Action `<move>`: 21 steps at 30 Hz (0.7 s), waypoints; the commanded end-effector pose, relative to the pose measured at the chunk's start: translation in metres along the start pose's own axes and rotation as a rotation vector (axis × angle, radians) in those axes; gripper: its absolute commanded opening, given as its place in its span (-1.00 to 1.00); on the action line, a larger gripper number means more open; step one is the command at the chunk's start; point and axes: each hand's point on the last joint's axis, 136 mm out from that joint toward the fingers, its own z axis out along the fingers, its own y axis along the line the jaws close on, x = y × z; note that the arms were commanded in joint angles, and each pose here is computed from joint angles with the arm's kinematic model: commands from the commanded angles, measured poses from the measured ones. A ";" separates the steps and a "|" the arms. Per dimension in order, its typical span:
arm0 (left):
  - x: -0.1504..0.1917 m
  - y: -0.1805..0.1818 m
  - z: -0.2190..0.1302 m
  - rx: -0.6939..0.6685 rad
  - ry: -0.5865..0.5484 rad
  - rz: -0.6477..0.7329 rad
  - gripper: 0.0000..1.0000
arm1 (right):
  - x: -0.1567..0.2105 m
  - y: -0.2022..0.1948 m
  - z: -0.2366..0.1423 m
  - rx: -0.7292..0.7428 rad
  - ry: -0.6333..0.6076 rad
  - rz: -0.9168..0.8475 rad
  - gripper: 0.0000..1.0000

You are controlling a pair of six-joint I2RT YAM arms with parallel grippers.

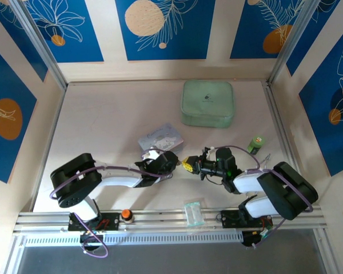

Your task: Unlock a padlock with a key

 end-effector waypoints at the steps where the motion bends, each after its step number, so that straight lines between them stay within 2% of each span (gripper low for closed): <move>1: -0.012 -0.022 -0.007 0.055 -0.053 -0.033 -1.00 | 0.000 0.008 0.000 -0.058 0.009 0.015 -1.00; 15: -0.028 -0.022 0.000 0.066 -0.084 -0.081 -1.00 | 0.001 -0.002 -0.003 -0.046 0.021 0.018 -1.00; 21: -0.027 -0.024 0.002 0.079 -0.051 -0.111 -1.00 | 0.003 0.009 0.005 -0.087 0.056 0.000 -1.00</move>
